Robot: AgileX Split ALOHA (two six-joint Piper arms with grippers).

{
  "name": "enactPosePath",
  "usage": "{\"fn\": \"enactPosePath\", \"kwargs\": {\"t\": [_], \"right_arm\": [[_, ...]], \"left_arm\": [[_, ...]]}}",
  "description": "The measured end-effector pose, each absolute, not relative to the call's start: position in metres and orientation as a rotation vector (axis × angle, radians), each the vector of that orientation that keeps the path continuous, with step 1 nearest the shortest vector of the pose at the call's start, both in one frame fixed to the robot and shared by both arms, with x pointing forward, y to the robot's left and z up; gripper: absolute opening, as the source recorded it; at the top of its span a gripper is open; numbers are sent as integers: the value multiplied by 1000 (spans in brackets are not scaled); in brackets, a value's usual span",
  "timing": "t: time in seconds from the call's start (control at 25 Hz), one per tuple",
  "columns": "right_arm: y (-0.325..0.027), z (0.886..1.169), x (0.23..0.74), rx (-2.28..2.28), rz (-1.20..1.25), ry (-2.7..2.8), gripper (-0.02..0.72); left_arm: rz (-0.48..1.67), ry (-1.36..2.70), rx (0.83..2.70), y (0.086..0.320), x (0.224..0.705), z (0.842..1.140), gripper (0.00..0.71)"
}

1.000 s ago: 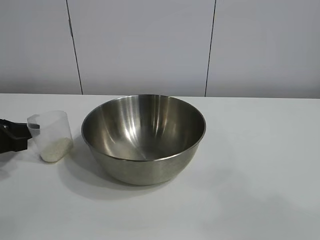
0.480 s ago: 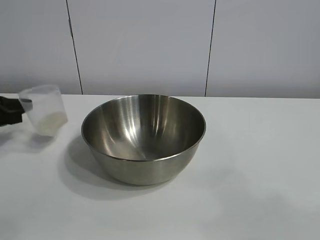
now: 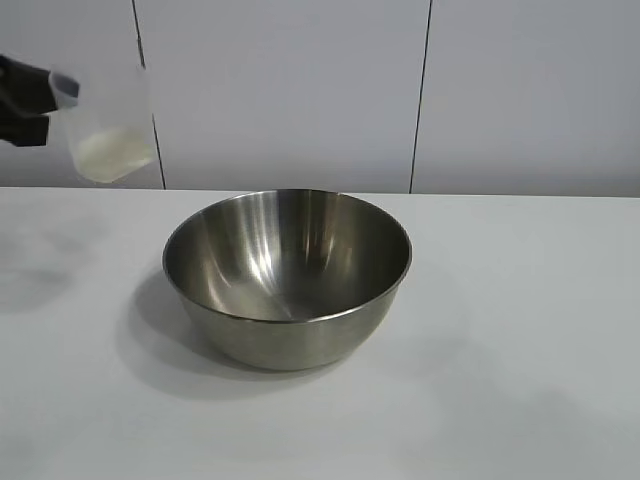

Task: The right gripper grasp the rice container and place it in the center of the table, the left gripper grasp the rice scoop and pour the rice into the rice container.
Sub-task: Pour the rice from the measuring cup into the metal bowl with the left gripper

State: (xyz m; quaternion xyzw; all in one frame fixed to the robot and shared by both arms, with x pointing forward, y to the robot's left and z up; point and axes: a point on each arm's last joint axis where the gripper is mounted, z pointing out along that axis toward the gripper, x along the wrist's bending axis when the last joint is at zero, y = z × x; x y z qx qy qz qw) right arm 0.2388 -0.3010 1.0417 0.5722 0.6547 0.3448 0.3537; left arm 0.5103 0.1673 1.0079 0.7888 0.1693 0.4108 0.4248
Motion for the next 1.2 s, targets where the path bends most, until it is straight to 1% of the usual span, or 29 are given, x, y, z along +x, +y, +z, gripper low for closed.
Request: {"fn": "enactPosePath", "kwargs": {"t": [0.08,0.16,0.36,0.44,0.56,0.68,0.84,1.0,1.2], "right_arm": [[-301,1042,239,1480,892,1693,314],[-301,1042,239,1480,892,1693,314],[-301,1042,239,1479,892,1692,314],[-301,1042,239,1479,892,1692,314],[-301,1042,239,1479,892,1692,314],[-301,1042,239,1479,892,1692,314],[-301,1042,239,1479,892,1692,314],[-301,1042,239,1479,892,1692,314],[-301,1042,239,1479,892,1692,314]], "left_arm": [[1098,352,1988,156,506,1009,9],[1172,317,2023,150,504,1006,9],[1319,112,2201,126,505,981,9],[1401,25,2214,112,506,977,9],[1566,-170,2238,98,505,977,9],[1691,-417,2274,90,500,978,9],[1829,-777,2273,82,493,979,9],[1913,-1086,2274,80,494,975,9],[1978,-1367,2303,80,499,963,9]]}}
